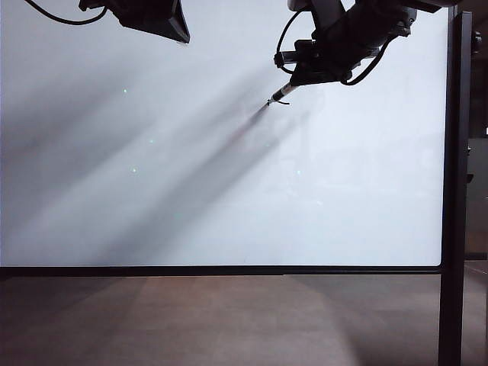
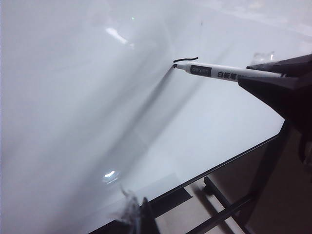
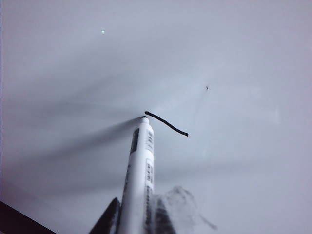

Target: Reach to the right to find the marker pen, pick it up, and write the number 5 on the whiteboard.

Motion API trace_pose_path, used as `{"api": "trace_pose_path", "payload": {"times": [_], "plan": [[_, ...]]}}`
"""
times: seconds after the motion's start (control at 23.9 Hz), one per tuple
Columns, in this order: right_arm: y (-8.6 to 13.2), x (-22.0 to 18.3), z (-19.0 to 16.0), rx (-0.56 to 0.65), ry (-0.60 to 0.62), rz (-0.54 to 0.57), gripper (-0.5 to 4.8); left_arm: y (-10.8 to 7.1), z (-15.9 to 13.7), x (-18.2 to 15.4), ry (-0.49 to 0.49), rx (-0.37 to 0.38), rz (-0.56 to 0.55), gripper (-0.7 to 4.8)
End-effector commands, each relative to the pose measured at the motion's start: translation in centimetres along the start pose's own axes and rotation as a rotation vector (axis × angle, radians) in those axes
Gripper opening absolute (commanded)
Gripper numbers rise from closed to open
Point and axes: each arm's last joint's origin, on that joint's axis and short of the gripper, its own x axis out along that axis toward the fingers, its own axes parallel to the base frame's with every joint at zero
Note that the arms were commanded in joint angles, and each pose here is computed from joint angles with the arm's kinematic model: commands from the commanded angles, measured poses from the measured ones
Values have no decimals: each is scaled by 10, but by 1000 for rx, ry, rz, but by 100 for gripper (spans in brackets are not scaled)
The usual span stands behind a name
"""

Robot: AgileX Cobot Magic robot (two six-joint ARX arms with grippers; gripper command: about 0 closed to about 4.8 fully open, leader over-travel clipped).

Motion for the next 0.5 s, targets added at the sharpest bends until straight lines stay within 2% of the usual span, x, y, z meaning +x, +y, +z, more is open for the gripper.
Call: {"api": "trace_pose_path", "payload": {"times": [0.04, 0.33, 0.5], "plan": [[-2, -1, 6, -1, -43, -15, -6, 0, 2, -1, -13, -4, -1, -4], [-1, -1, -1, 1, 25, -5, -5, 0, 2, -1, -13, -3, -1, -4], [-1, -1, -1, 1, 24, -6, -5, 0, 2, -1, -13, -4, -1, -4]]}}
